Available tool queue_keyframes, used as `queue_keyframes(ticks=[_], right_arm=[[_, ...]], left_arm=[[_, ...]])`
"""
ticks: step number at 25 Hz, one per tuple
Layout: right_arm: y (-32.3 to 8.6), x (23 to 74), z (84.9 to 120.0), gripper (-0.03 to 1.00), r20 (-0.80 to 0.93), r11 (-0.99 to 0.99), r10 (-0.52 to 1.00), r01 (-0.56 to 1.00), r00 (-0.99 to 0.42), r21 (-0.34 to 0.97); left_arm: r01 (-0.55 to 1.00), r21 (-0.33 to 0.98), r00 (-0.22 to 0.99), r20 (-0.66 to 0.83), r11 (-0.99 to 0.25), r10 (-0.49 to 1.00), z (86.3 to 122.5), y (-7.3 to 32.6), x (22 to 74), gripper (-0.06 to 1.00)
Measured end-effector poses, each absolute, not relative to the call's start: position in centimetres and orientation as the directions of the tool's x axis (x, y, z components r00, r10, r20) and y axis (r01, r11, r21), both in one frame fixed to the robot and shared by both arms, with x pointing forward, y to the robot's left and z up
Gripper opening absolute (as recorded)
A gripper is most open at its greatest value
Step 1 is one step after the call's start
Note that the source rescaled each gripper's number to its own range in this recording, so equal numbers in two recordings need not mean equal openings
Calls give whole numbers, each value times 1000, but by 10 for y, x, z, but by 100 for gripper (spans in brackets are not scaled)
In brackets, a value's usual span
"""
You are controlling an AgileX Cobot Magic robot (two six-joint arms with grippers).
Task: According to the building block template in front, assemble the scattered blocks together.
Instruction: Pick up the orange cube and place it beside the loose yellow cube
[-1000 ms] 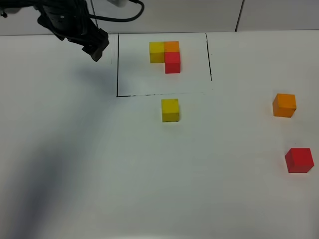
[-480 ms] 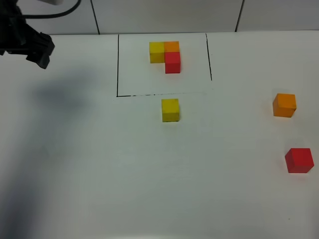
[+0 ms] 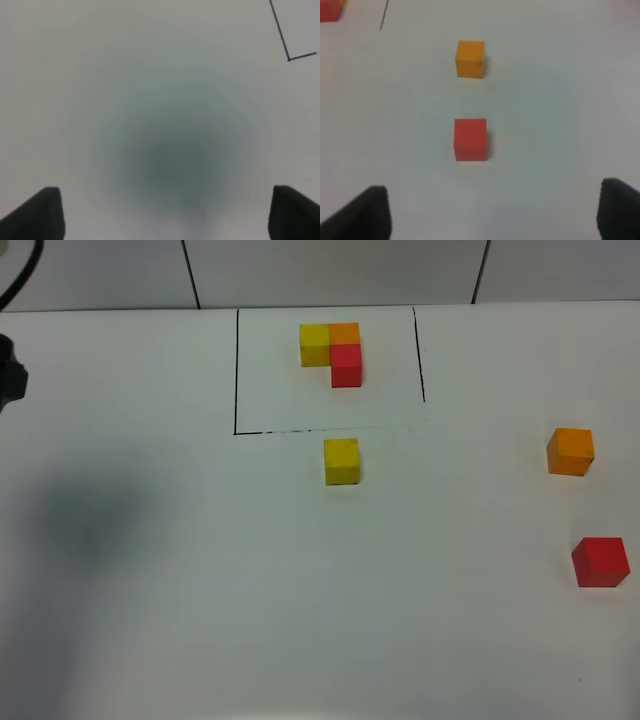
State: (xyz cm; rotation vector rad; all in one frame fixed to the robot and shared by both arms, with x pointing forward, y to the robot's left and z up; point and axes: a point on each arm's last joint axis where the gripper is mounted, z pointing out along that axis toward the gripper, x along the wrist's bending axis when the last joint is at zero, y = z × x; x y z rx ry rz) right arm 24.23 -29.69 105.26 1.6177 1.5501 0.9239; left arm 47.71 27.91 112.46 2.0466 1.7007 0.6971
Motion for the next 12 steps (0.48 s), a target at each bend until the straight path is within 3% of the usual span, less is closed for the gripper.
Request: queue_keyframes(ticks=[12], right_arm=[[-297, 242, 1053, 76, 26, -36, 999, 498, 28, 867]], left_arm=[[661, 738, 140, 60, -138, 988, 1134, 285, 370, 84]])
